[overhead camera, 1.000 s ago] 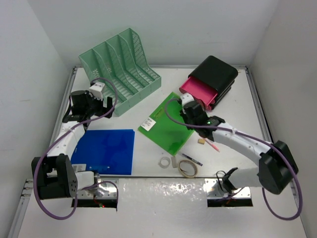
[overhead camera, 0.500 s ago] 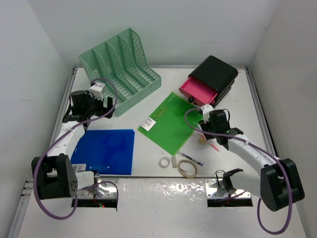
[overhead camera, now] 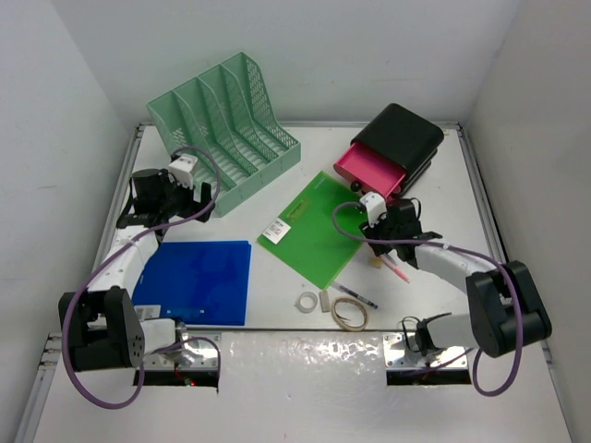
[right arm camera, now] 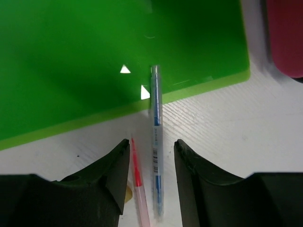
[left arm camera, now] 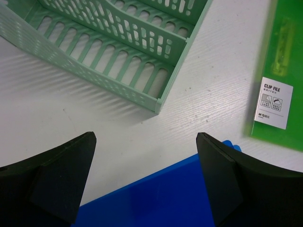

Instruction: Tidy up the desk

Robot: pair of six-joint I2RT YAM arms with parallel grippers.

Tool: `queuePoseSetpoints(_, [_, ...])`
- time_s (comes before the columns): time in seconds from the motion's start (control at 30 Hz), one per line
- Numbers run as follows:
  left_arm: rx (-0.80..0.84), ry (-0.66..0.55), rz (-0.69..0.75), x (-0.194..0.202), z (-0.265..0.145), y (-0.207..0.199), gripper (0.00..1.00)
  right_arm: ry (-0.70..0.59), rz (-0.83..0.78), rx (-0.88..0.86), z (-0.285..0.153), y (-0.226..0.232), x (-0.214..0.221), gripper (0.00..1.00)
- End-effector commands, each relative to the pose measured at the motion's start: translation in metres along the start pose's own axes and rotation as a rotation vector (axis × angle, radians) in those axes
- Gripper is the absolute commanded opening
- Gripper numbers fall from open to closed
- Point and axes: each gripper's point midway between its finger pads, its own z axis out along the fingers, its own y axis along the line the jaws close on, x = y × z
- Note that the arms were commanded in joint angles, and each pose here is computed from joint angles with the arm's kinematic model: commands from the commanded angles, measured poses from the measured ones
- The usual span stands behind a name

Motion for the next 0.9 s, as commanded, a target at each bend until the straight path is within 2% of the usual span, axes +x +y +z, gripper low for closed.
queuePoseSetpoints(0.0, [-0.008,-0.074,0.049,-0.028,-0.008,0.002,0.86,-0.070,-0.077,-0.027,0.011,-0.003,-0.024,0.41])
queuePoseSetpoints(0.13, [-0.014,-0.069,0.046,-0.027,-0.008,0.004,0.86,-0.013,-0.137,-0.022,0.020,-0.008,-0.013,0.39])
queuePoseSetpoints(0.5, [-0.026,-0.071,0.048,-0.028,-0.009,0.006,0.86,0.062,-0.119,-0.044,0.036,-0.015,-0.006,0.36])
queuePoseSetpoints(0.63, [-0.032,-0.070,0.048,-0.028,-0.008,0.007,0.86,0.132,-0.112,-0.104,0.038,-0.007,0.008,0.23])
queuePoseSetpoints(0.73, [-0.029,-0.070,0.046,-0.028,-0.008,0.006,0.86,0.110,-0.114,-0.124,0.039,-0.003,0.006,0.15])
queuePoseSetpoints(0.87, [-0.027,-0.069,0.045,-0.028,-0.007,0.006,0.86,0.121,-0.158,-0.084,0.042,-0.013,0.006,0.13])
